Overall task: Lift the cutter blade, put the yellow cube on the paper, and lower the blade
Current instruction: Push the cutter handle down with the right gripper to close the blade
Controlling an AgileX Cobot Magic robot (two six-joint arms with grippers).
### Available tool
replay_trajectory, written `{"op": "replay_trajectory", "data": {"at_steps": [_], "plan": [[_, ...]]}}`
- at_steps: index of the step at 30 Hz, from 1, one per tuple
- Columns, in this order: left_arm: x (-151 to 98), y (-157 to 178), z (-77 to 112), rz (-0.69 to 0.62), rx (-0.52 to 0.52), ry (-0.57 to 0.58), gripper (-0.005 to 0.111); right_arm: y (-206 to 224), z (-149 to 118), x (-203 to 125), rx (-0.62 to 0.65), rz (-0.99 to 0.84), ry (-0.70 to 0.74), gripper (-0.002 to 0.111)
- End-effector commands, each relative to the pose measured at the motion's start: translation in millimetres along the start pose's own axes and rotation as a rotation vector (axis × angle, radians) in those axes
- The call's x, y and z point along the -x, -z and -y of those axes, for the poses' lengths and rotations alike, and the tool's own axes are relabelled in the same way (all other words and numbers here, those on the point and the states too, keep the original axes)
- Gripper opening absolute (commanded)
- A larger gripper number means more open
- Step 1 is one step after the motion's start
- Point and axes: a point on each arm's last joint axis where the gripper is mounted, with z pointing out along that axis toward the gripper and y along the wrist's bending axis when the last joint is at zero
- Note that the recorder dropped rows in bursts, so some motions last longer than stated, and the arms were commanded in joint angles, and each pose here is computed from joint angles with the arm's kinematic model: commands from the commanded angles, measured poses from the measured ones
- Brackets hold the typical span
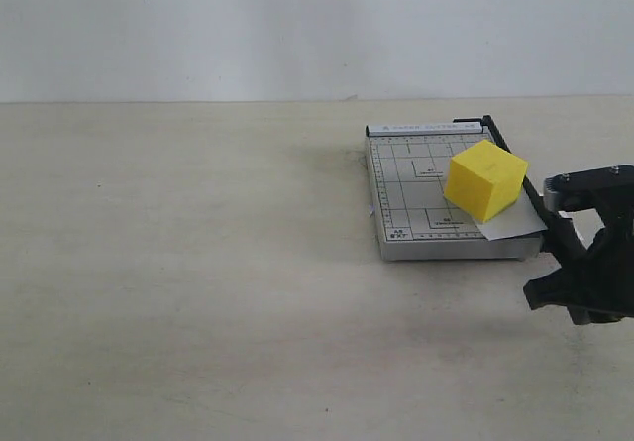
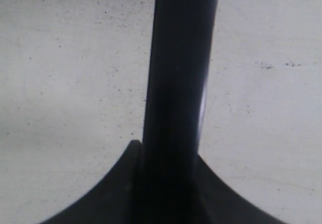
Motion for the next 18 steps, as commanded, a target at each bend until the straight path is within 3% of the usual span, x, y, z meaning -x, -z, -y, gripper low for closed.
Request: {"op": "replay_trajectory", "data": {"at_steps": [1, 2, 6, 8, 18], "plan": [[3.8, 0.4, 0.0, 0.041, 0.000, 0.014, 0.004, 18.7, 0.9, -14.7, -0.008, -0.054, 0.030, 0.000], [3.8, 0.4, 0.0, 0.041, 0.000, 0.014, 0.004, 23.8, 1.1, -13.5, -0.009, -0.027, 0.030, 0.002], [3.8, 0.4, 0.0, 0.041, 0.000, 0.012, 0.004, 52.6, 1.9, -9.9, -0.015, 0.108, 0.026, 0.045], [3.8, 0.4, 0.0, 0.041, 0.000, 0.012, 0.004, 56.9, 2.1, -11.7, -0.016, 0.107, 0.025, 0.057], [3.8, 0.4, 0.0, 0.041, 0.000, 0.012, 0.004, 57.3, 2.0, -14.3, -0.014, 0.081, 0.021, 0.057]]}}
